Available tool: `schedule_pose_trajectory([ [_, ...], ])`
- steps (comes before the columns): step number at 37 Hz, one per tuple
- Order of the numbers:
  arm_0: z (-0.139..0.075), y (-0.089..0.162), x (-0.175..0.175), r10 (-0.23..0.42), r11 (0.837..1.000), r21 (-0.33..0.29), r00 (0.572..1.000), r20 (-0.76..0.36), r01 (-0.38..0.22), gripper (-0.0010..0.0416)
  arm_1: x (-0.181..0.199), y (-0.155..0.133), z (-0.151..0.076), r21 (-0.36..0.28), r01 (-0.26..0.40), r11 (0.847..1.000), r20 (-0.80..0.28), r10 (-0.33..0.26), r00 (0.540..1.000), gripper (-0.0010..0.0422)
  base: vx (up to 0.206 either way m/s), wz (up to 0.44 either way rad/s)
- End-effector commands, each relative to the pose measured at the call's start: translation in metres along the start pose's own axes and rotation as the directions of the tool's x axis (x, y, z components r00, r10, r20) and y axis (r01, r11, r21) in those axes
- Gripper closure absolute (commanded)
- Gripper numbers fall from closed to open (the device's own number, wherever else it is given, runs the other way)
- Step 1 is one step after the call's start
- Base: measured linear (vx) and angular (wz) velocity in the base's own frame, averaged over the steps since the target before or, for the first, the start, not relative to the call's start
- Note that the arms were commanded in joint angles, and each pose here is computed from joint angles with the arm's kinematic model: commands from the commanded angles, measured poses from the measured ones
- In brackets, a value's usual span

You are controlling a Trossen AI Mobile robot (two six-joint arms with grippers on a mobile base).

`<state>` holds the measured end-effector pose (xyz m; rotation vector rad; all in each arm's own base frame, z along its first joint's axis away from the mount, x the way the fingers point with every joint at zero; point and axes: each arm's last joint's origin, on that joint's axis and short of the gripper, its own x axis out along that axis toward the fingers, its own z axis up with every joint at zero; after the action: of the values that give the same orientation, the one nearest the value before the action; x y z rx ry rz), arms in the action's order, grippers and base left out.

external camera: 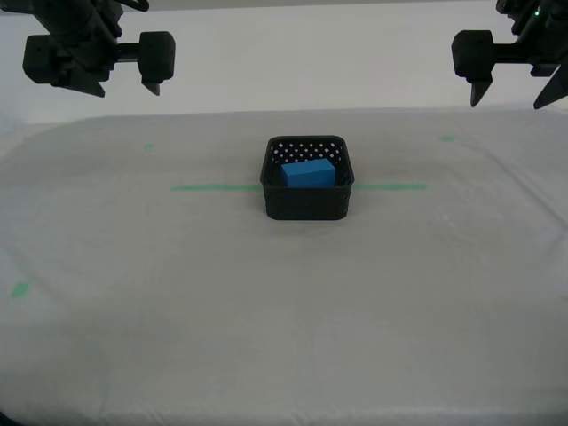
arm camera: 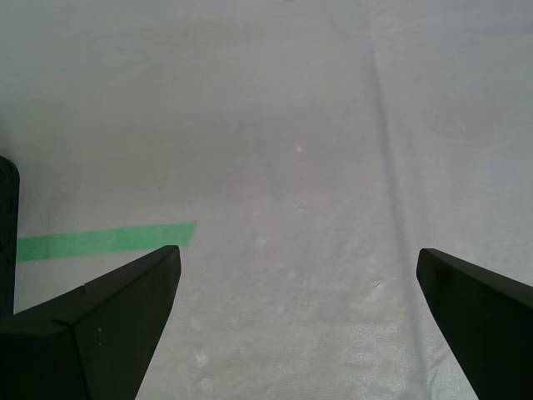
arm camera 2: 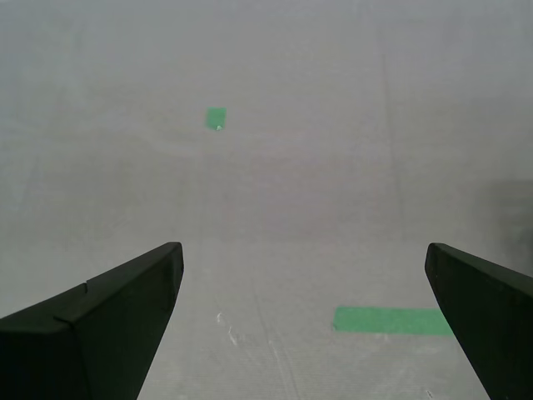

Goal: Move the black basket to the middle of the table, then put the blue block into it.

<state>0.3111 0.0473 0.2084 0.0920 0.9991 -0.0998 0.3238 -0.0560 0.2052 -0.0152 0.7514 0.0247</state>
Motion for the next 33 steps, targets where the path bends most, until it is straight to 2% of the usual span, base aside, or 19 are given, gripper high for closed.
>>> schedule_pose_trajectory([
  [1, 0.0001, 0.0003, -0.0001, 0.001, 1.000, -0.001, 1.000, 0.001, -0.001, 0.0007, -0.0003, -0.0002, 0.0003, 0.004, 0.003, 1.000, 0.001, -0.003, 1.000, 0.0012, 0.000, 0.000],
  [33, 0.0001, 0.0003, -0.0001, 0.001, 1.000, -0.001, 1.000, 0.001, -0.001, 0.0007, -0.0003, -0.0001, 0.0003, 0.004, 0.002, 1.000, 0.001, -0.002, 1.000, 0.0012, 0.000, 0.000],
])
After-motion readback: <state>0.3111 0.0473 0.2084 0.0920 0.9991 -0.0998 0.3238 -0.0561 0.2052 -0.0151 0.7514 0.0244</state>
